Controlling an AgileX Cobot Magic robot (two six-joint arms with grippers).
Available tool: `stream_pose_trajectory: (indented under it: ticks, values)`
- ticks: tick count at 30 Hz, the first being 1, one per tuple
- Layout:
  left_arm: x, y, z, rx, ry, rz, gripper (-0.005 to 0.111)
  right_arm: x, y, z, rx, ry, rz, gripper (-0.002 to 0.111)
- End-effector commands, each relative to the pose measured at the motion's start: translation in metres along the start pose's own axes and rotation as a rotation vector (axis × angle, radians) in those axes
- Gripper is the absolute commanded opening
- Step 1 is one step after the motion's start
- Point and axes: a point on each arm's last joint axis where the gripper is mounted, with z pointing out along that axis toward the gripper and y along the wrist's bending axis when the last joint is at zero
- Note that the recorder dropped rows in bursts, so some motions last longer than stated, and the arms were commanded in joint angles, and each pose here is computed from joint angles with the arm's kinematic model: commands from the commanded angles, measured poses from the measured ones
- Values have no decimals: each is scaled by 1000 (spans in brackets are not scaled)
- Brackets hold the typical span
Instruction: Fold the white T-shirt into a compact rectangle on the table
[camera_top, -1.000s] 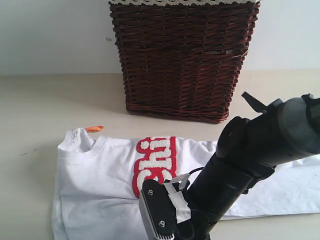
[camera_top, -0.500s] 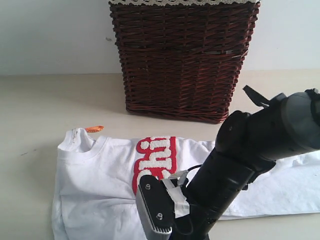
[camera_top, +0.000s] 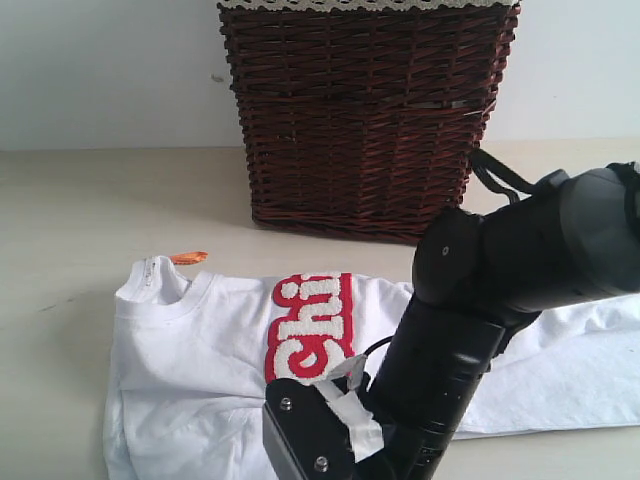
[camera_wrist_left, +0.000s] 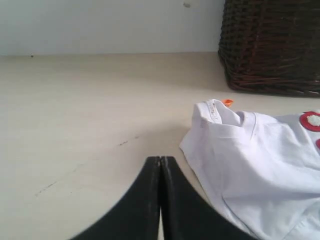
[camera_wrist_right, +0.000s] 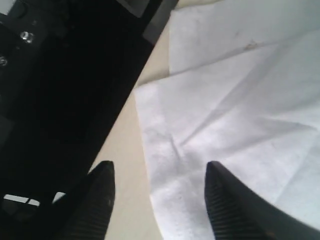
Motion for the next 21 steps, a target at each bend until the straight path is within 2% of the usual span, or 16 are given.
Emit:
stream_pose_trajectory:
  ticks: [1,3,11,14,19,20,21]
  values:
    - [0,1,0,-10,-14,-2,0,-5,-1,9,53,90,-57,58]
    - [0,1,0,-10,-14,-2,0,-4,2,13,32,145,-87,58]
    - [0,1,0,-10,-14,-2,0,12,-6,24,61,277,11,54]
    - [0,1,0,-10,-14,-2,0,15,-8,25,69,297,22,40]
    - [0,1,0,-10,-14,-2,0,15,-9,25,81,295,26,5]
    - [0,1,0,-10,-14,-2,0,15,-9,25,83,294,39,0]
    - [0,1,0,-10,-14,-2,0,15,-9,25,85,294,53,0]
